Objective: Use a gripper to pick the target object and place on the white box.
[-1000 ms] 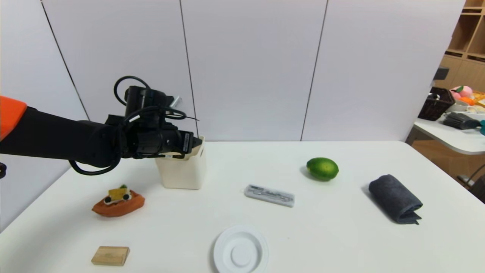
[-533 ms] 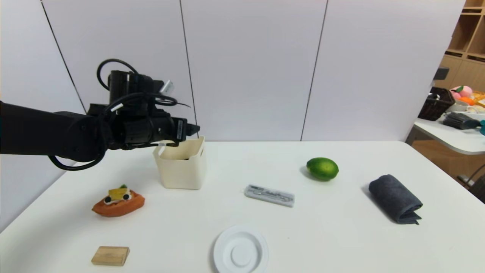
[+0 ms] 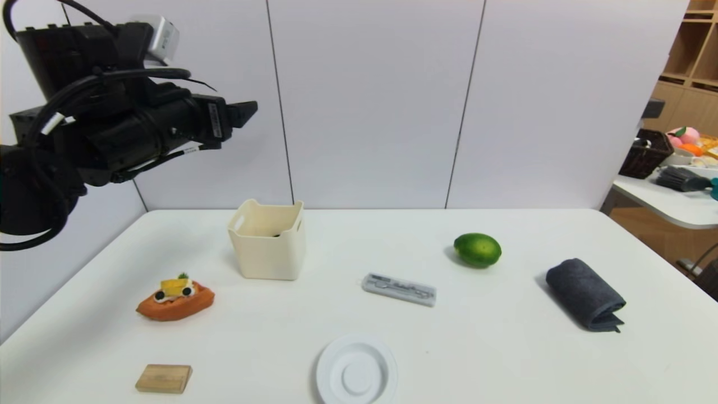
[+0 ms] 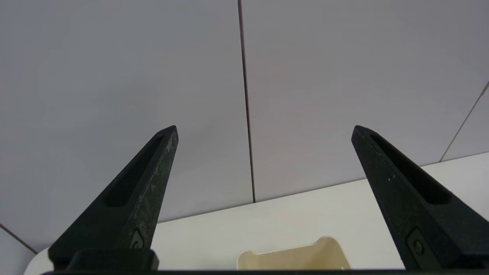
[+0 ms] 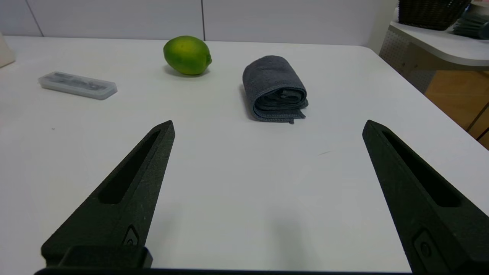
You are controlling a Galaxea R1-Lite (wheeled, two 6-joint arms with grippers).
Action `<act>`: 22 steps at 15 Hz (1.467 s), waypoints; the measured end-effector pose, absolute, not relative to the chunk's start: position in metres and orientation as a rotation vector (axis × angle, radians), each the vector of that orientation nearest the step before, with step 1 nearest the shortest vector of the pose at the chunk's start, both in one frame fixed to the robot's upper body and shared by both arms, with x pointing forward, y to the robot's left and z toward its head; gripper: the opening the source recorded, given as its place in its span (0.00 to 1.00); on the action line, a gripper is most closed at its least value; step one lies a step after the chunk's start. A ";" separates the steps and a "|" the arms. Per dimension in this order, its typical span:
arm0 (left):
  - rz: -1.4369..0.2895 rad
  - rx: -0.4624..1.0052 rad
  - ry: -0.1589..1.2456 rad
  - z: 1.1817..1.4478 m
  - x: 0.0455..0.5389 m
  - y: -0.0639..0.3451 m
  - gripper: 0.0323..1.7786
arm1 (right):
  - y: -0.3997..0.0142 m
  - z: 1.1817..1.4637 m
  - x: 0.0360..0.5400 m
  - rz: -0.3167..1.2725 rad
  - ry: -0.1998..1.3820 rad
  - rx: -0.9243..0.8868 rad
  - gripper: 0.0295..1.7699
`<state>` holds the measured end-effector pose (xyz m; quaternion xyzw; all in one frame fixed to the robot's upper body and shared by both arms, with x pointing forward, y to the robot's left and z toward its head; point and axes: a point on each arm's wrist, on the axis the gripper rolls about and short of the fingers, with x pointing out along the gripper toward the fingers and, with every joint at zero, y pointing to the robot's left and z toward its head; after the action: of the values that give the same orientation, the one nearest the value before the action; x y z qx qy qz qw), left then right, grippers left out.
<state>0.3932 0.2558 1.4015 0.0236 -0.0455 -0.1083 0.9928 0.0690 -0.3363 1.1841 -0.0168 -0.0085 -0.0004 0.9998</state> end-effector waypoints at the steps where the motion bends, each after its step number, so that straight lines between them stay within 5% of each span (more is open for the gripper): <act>1: -0.214 0.055 -0.108 1.406 0.384 0.259 0.93 | -0.336 1.184 0.069 0.000 -0.017 -0.033 0.96; 10: -0.064 0.063 -0.249 1.394 0.273 0.296 0.94 | -0.336 1.184 0.069 -0.001 -0.017 -0.034 0.96; 22: 0.058 0.088 -0.288 1.297 0.134 0.332 0.95 | -0.336 1.184 0.069 -0.001 -0.017 -0.034 0.96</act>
<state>0.1340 0.3320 1.2969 0.0436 -0.1435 0.0291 0.9883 0.0690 -0.3363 1.1840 -0.0171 -0.0083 -0.0004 0.9998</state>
